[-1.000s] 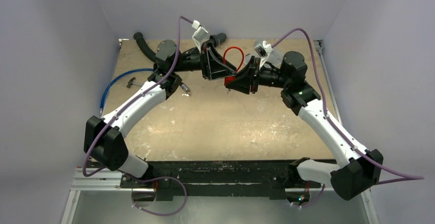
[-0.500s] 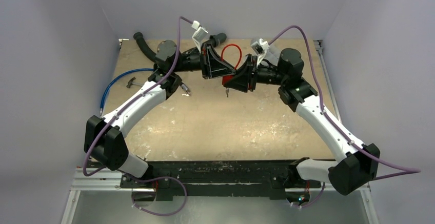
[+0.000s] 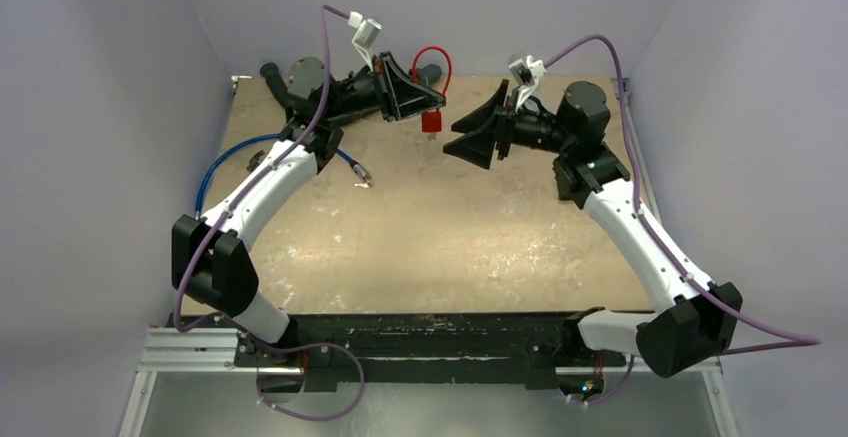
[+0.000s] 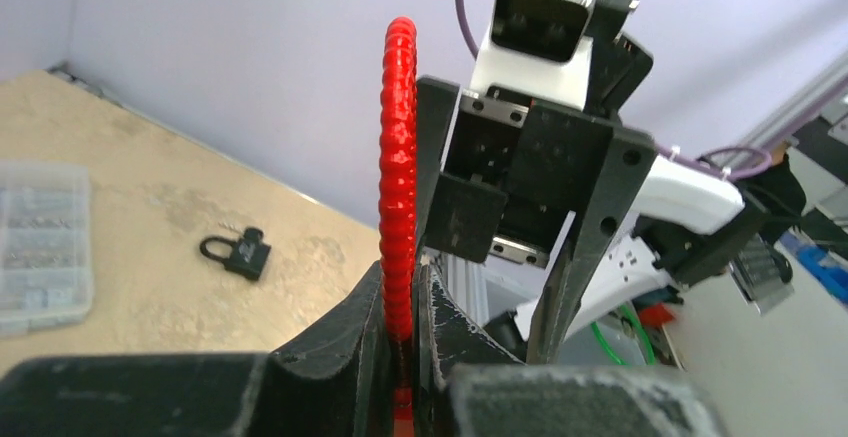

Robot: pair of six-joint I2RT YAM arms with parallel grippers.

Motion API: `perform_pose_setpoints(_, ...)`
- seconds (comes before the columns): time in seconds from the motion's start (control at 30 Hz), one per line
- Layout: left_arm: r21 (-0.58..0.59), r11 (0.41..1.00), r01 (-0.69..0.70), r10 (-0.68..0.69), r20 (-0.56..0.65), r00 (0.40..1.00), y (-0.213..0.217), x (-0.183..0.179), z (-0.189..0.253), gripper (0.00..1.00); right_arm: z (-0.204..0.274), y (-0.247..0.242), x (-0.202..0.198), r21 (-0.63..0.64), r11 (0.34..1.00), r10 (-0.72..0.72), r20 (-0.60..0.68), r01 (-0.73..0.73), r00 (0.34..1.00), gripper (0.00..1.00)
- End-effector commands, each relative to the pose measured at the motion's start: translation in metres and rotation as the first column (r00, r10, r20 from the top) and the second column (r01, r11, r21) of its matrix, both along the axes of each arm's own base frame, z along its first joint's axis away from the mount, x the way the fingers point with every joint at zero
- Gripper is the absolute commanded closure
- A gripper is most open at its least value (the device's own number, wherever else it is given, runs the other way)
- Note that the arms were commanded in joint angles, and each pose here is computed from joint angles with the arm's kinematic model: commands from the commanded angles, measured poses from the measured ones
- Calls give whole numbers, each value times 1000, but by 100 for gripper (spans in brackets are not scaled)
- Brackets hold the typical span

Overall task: Lock with the key
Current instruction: Lock the lock.

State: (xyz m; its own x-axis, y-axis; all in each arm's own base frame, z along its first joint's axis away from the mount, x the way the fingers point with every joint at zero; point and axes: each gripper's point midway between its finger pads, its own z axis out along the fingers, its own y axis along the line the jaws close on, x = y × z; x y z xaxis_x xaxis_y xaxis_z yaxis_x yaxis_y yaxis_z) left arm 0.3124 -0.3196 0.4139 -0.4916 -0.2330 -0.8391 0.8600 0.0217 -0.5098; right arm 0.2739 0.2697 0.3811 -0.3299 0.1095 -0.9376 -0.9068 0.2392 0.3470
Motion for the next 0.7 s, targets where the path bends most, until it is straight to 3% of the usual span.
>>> perform_pose_setpoints(0.0,-123,991,-43,54,85,995,8,-1,60,100,28,-4,11,65,996,-57,45,54,997,26)
perform_pose_setpoints(0.17,-148,986,-73,81,48,996,8,5,70,100,26,-5,26,84,989,-125,45,121,991,29)
perform_pose_setpoints(0.67,-165,985,-60,67,41,997,9,0,73,100,35,17,19,131,991,-32,42,27,999,43)
